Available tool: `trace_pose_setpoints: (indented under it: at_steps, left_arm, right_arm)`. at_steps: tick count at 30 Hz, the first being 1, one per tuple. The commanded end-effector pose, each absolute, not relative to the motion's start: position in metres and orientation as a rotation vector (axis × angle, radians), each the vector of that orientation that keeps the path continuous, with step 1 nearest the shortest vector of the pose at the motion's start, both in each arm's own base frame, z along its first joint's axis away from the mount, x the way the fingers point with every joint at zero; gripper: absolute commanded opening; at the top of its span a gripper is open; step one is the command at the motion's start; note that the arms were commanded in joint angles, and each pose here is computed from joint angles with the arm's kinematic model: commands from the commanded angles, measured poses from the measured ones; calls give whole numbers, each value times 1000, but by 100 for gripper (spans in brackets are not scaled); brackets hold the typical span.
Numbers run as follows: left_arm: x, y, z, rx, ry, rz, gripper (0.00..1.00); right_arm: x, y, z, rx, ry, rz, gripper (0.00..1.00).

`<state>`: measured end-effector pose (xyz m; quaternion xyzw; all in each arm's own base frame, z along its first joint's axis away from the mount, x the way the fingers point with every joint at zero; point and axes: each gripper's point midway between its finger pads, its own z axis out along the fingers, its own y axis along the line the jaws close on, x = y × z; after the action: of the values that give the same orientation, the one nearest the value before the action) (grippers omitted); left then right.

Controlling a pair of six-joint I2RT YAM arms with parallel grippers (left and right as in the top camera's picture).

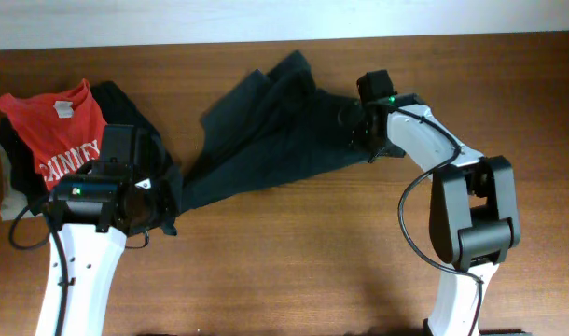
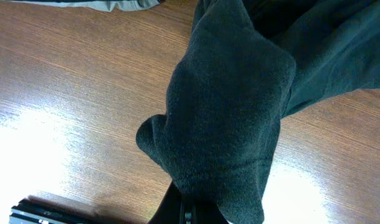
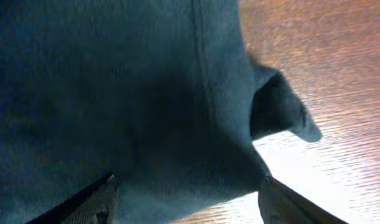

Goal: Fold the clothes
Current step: 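Grasp the shirt's right corner with the right gripper, stretch it rightward, then lift the shirt with both grippers and shake it out in the air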

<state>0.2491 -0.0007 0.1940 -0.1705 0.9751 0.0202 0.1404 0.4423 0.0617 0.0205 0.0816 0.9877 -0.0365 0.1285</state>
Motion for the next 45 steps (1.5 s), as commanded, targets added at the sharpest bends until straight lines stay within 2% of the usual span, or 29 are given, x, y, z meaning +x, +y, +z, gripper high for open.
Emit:
trace_pose_setpoints:
  at_steps: [1, 2, 4, 6, 8, 10, 12, 14, 18, 21, 22, 23, 24, 27, 29, 30, 32, 35, 37, 40, 42, 45]
  left_arm:
    - [249, 0, 197, -506, 2801, 52, 0]
    - [249, 0, 197, -506, 2801, 52, 0]
    - [249, 0, 197, -506, 2801, 52, 0]
    - [249, 0, 198, -506, 2800, 52, 0]
    - [257, -1, 200, -502, 2768, 40, 0]
    - [265, -1, 203, -489, 2737, 35, 0]
    - [267, -1, 203, -488, 2727, 31, 0]
    - [268, -1, 204, -488, 2722, 29, 0]
    - [269, -1, 204, -472, 2724, 31, 0]
    - [281, -2, 209, -468, 2672, 13, 0]
    - [292, -3, 214, -464, 2622, -4, 0]
    - [302, -4, 219, -460, 2582, -18, 0]
    - [314, -5, 221, -457, 2546, -30, 0]
    - [324, -5, 198, -463, 2613, -8, 0]
    - [330, -9, 174, -465, 2695, -6, 0]
    - [331, -10, 168, -466, 2714, -6, 0]
    - [331, -10, 164, -467, 2727, 0, 0]
    - [331, -10, 163, -467, 2728, 0, 0]
    - [331, -10, 164, -468, 2727, -1, 0]
    - [331, -10, 163, -467, 2728, 0, 0]
    - [331, -10, 163, -468, 2728, 0, 0]
    - [331, -10, 163, -468, 2728, 0, 0]
  right_arm:
    - [439, 64, 12, 252, 2871, -64, 72]
    - [438, 64, 11, 252, 2874, -65, 56]
    - [437, 64, 10, 251, 2879, -62, 4]
    - [417, 60, 14, 250, 2954, -96, 4]
    - [396, 49, 82, 264, 2992, -140, 4]
    - [389, 26, 191, 298, 2865, -132, 4]
    - [362, -3, 243, 320, 2836, -160, 4]
    - [312, -22, 229, 351, 3051, -233, 4]
    - [303, -22, 213, 272, 3124, -233, 4]
    - [396, -29, 218, 180, 2787, -240, 4]
    - [433, -27, 217, 187, 2678, -217, 13]
    - [447, -25, 209, 185, 2663, -197, 72]
    - [443, -16, 190, 170, 2737, -141, 82]
    - [407, -9, 168, 158, 2918, -99, 84]
    - [385, 1, 149, 139, 3024, -20, 79]
    - [382, 9, 137, 134, 3045, 46, 74]
    - [375, 38, 93, 93, 3063, 295, 71]
    - [361, 42, 37, 94, 3064, 340, 69]
    - [359, 42, 20, 94, 3043, 340, 68]
    - [371, 44, 16, 82, 2980, 351, 67]
    - [365, 43, 19, 88, 3007, 349, 61]
    - [382, 24, 76, 150, 2979, 193, 63]
